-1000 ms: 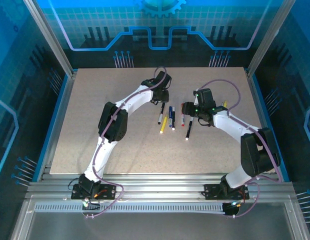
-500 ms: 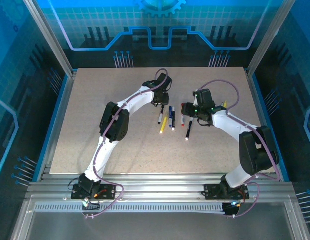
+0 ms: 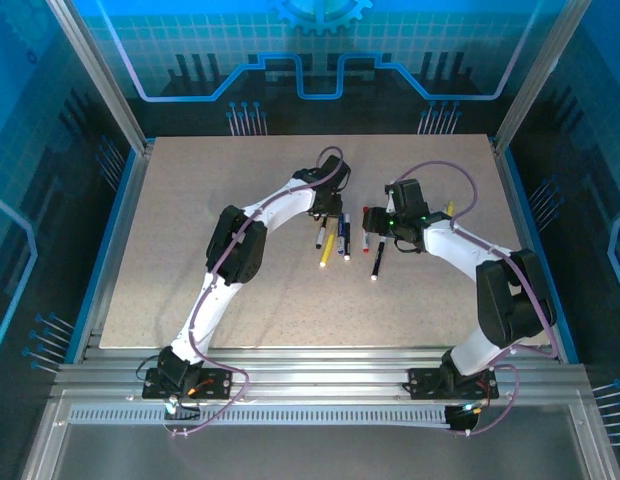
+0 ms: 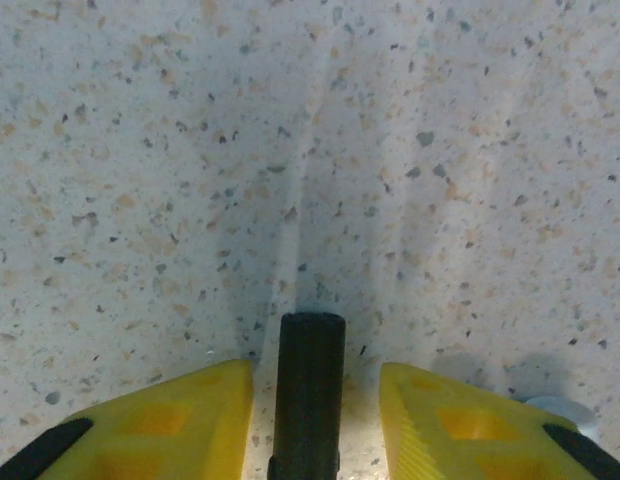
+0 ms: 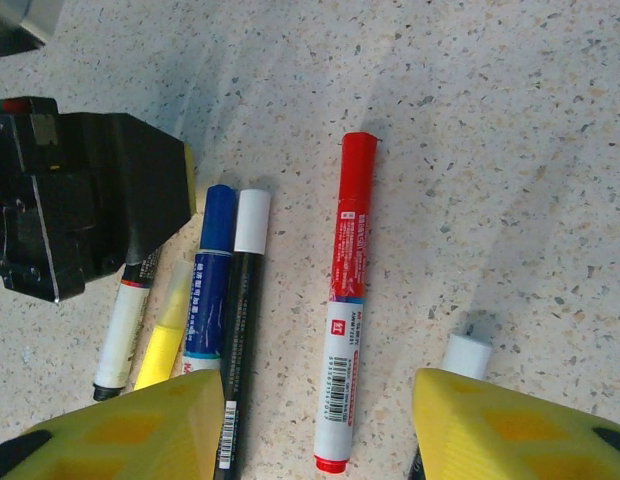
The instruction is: Open the pen caps
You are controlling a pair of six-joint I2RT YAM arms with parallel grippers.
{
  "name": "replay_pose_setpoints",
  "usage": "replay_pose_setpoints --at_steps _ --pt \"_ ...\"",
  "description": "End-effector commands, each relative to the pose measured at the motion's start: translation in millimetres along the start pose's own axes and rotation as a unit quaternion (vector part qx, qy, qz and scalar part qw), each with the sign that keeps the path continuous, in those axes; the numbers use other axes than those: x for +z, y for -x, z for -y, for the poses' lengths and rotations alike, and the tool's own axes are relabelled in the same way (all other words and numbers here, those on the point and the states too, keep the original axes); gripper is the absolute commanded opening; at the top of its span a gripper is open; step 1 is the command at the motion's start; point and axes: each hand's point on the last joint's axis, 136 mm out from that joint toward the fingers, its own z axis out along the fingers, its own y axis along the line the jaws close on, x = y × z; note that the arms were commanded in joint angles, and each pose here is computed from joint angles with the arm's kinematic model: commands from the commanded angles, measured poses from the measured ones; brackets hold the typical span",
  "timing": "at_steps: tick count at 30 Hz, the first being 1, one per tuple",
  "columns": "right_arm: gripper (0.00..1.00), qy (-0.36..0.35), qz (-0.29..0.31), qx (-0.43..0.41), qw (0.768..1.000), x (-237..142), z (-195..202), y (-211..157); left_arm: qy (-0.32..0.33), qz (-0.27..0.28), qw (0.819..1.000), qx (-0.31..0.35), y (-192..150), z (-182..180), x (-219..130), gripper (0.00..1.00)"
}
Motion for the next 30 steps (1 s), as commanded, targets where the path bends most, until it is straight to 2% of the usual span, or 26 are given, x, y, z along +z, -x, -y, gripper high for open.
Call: replay_pose_setpoints --at_steps 1,14,17,21,25,30 --pt "0.53 0.01 -0.001 0.001 1.0 0.6 -8.0 4.1 0.015 -0.016 1.0 0.01 -8.9 -2.9 10.3 0.37" --pt "0.53 0.018 -0.012 0.004 1.0 5.7 -10.0 0.6 0.031 -0.024 0.999 0.013 -12.5 -8.1 18.4 0.28" --pt "0.52 0.02 -0.014 0.006 1.0 7.4 -10.1 -1.3 0.033 -0.024 0.999 0.014 -12.2 -9.6 17.8 0.2" --pt "0.52 0.031 -0.022 0.008 0.999 10.2 -14.3 -4.1 0.04 -0.026 0.999 0.014 -12.4 -14.3 16.9 0.16" --pt "0.51 0.058 -0.03 0.013 0.998 13.1 -24.0 -8.2 0.041 -0.023 0.999 0.008 -9.4 -20.2 11.2 0.0" --pt "0.49 0.127 -0.046 0.027 0.99 17.3 -47.6 -14.9 0.029 -0.009 1.0 -0.008 -0.7 -24.2 -11.5 0.0"
